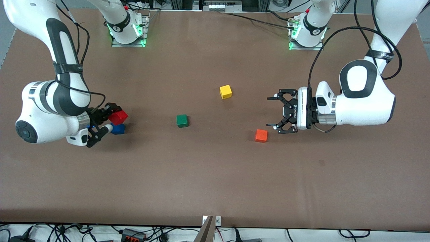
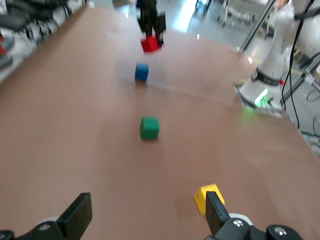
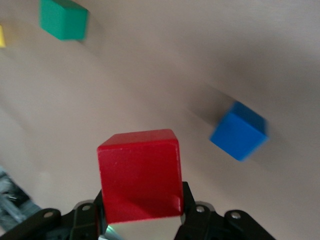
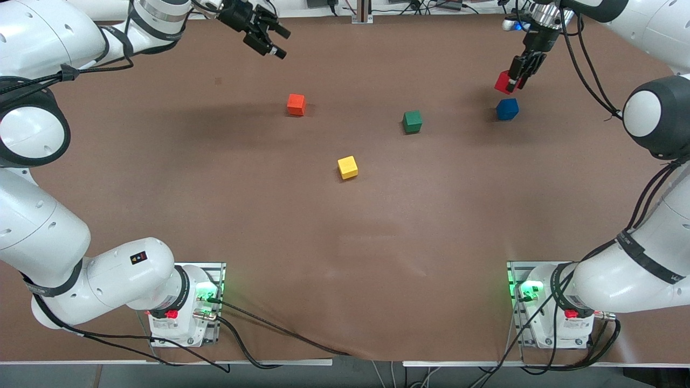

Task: Pass red block to right arm, stack on blue
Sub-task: 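Carry the red cube with the right gripper over the blue cube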

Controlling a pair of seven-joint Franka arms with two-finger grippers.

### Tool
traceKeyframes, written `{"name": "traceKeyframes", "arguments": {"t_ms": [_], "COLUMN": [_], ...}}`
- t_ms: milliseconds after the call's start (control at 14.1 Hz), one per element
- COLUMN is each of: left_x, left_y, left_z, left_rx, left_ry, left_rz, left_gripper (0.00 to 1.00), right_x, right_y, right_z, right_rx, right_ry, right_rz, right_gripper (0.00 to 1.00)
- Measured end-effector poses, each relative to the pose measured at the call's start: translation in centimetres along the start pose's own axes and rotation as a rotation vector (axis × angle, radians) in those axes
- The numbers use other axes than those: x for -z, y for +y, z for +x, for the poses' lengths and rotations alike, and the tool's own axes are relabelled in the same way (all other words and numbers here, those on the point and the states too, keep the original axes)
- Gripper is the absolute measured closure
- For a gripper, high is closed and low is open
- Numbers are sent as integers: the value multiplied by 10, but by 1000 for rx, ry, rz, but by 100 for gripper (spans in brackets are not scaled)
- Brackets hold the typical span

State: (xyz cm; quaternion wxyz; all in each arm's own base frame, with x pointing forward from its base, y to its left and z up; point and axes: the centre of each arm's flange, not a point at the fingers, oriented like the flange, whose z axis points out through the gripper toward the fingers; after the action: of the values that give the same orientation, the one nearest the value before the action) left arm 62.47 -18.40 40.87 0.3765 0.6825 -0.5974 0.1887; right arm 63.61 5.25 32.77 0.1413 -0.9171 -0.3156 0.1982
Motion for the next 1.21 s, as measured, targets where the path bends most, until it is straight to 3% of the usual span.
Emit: {"name": "traceKeyframes", "arguments": {"t_ms": [214, 427, 783, 925, 1210], "left_x": [5, 9, 32, 54, 94], "left_y": [-2, -3, -12, -15, -7], "left_z": [-19, -34, -44, -44, -36], "left_rx": [75, 187, 287, 363, 655], "left_ry": [-209, -417, -666, -737, -771], "left_rz": [35, 99, 295, 369, 449], "left_gripper": [0, 0, 0, 0, 0], "right_x": [4, -9, -10, -10, -13], "right_y": [18, 33, 38, 37, 34], "right_z": [-7, -12, -15, -14, -10], "right_rx": [49, 24, -317, -462, -608], "right_ry": [-6, 7, 33, 41, 57], "right_rz": [-119, -139, -134, -133, -153], "right_gripper": [45, 45, 45, 45, 45]}}
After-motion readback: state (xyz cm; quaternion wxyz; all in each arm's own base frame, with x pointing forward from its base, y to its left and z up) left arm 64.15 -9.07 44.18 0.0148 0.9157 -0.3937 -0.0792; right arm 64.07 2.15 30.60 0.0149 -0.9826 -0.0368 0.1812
